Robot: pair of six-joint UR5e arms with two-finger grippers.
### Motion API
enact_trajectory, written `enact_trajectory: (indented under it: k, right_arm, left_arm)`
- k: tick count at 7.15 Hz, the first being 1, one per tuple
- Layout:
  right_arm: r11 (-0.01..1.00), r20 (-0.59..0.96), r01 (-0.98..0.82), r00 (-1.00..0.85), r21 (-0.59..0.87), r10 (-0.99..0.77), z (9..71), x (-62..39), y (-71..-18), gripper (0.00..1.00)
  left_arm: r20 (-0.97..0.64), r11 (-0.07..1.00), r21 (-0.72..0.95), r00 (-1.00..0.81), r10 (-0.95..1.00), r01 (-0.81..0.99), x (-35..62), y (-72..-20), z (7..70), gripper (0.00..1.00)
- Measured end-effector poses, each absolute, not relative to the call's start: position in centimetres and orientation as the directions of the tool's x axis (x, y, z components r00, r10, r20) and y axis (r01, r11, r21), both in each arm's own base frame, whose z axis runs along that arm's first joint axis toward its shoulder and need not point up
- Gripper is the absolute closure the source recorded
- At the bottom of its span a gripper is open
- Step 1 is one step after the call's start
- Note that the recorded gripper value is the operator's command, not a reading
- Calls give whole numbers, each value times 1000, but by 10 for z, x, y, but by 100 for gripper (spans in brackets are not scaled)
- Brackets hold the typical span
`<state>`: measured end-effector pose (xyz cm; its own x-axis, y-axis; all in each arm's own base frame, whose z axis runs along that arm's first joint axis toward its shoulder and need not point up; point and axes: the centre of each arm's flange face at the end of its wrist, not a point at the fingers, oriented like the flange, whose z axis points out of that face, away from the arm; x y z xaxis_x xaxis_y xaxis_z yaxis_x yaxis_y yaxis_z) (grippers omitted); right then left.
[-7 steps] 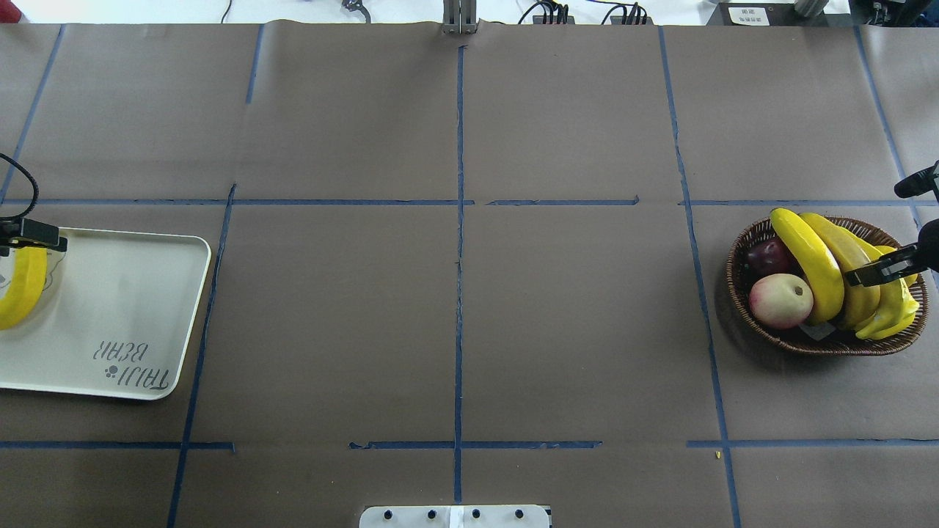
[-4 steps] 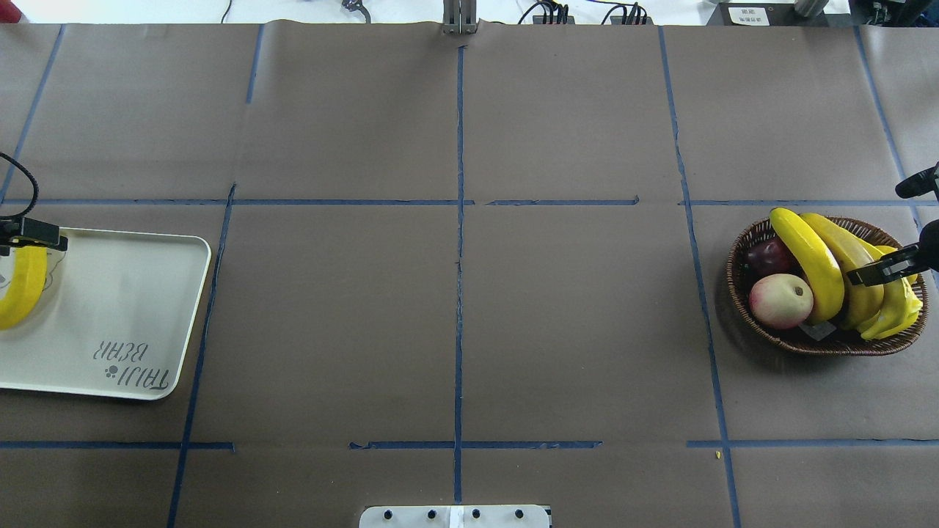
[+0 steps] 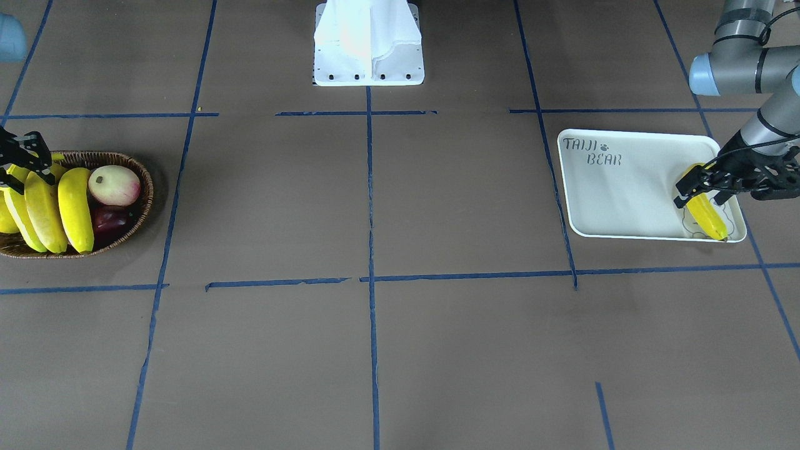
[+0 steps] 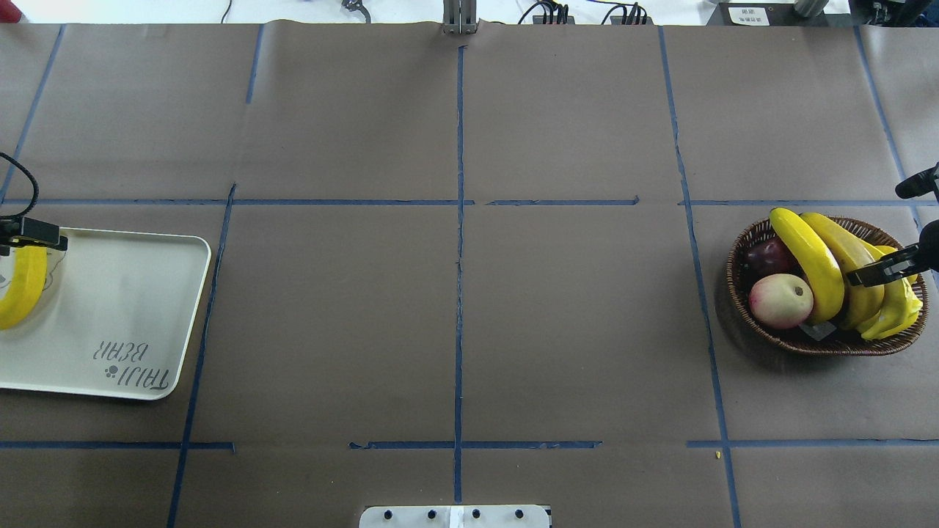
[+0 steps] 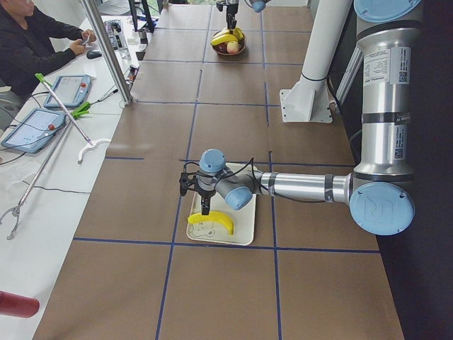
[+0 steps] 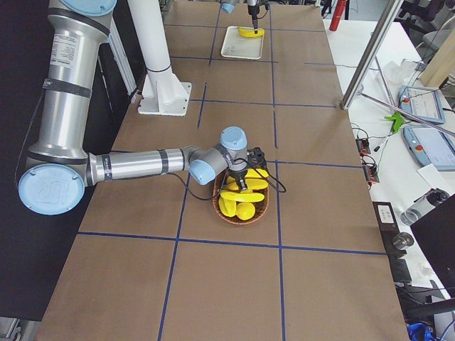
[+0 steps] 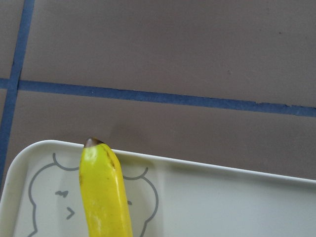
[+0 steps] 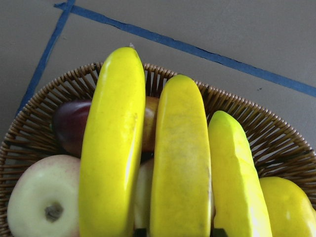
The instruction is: Transfer all bananas from basket to plate
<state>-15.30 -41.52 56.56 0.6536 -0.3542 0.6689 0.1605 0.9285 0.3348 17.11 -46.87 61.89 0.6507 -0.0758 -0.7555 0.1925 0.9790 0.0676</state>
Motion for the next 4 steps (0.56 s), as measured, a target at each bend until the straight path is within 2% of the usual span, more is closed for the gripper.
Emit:
enact_trajectory:
  k: [2, 3, 4]
  right_arm:
    - [930, 668, 162, 656, 331, -352, 569, -155, -418, 45]
    - [930, 667, 164, 657, 328, -351, 571, -156, -419, 49]
    - [931, 667, 165, 657, 326, -351, 572, -157, -419, 75]
  left_arm:
    - [-756, 979, 67, 650, -76, 192, 171, -469, 619, 0]
    - [-757, 979, 69, 650, -74, 192, 171, -469, 618, 0]
    - [-758, 979, 70, 649, -73, 192, 171, -469, 617, 0]
